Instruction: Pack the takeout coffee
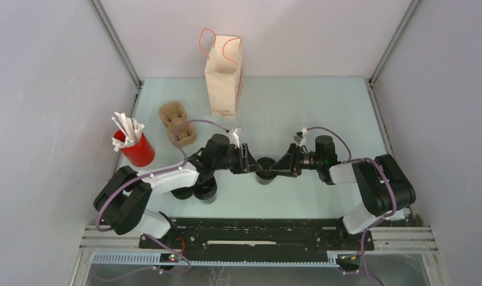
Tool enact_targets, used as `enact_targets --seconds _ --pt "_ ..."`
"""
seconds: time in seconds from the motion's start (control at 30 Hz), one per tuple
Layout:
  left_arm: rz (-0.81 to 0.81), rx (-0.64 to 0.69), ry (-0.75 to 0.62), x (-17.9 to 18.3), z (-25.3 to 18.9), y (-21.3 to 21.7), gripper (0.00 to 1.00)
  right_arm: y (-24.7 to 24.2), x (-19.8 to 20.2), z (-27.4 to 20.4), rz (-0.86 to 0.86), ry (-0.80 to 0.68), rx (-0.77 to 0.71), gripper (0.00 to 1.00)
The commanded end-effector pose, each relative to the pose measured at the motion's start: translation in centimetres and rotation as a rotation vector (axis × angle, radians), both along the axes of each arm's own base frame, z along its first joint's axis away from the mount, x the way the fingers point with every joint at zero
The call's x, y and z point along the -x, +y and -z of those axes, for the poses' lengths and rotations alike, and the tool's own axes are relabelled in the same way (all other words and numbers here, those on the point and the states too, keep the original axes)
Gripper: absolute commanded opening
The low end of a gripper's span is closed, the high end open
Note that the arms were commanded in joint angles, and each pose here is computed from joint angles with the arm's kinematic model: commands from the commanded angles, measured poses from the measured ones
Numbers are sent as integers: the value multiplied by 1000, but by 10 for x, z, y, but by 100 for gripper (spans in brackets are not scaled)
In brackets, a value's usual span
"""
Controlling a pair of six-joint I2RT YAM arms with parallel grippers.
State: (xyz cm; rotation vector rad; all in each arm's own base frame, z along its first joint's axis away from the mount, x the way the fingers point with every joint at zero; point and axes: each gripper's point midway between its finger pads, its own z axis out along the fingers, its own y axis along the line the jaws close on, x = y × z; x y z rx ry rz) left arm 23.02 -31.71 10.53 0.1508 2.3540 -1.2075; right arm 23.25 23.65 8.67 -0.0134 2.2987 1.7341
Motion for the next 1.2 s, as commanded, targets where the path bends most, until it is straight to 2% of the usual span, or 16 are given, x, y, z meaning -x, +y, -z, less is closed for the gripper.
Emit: enact_targets --seconds 0.0,0.03,0.1,0.13,0.27,0.33,0.4,0.5,0.63,0.7,0.73,0.83,0.87,1.03,1.17 --pt "-38 -85 38 7 30 16 47 2 -2 14 52 -27 88 13" --pt "-41 -86 39 7 32 16 47 3 -2 12 53 -40 93 0" --pt "-44 -93 45 8 36 18 47 4 -2 15 55 -54 113 0" --pt "-47 -96 45 8 37 19 47 3 -3 18 58 -51 124 3" --pt "-56 -105 52 10 41 22 47 6 0 26 33 -18 105 30" --pt "-57 -106 54 12 42 24 46 7 -1 20 38 -25 97 47" --pt "-57 -111 49 12 41 25 46 7 -2 8 41 -38 90 60" --pt "-54 -114 45 11 39 25 46 7 -4 -11 36 -50 104 74" --pt "-53 -105 38 10 34 23 46 -1 1 -24 44 -51 174 86" --pt "-53 -104 34 9 32 23 46 -5 5 -24 55 -35 210 87" --pt "-53 -103 33 9 32 23 46 -6 7 -25 54 -25 213 84" --pt "-51 -104 30 9 30 22 46 -2 12 -29 44 17 203 66" --pt "-50 -104 32 9 30 22 46 -2 15 -29 45 35 215 63" --pt "-51 -104 28 8 28 22 46 0 15 -31 72 24 241 57" --pt "-49 -104 28 8 28 22 46 -1 7 -31 86 4 272 56"
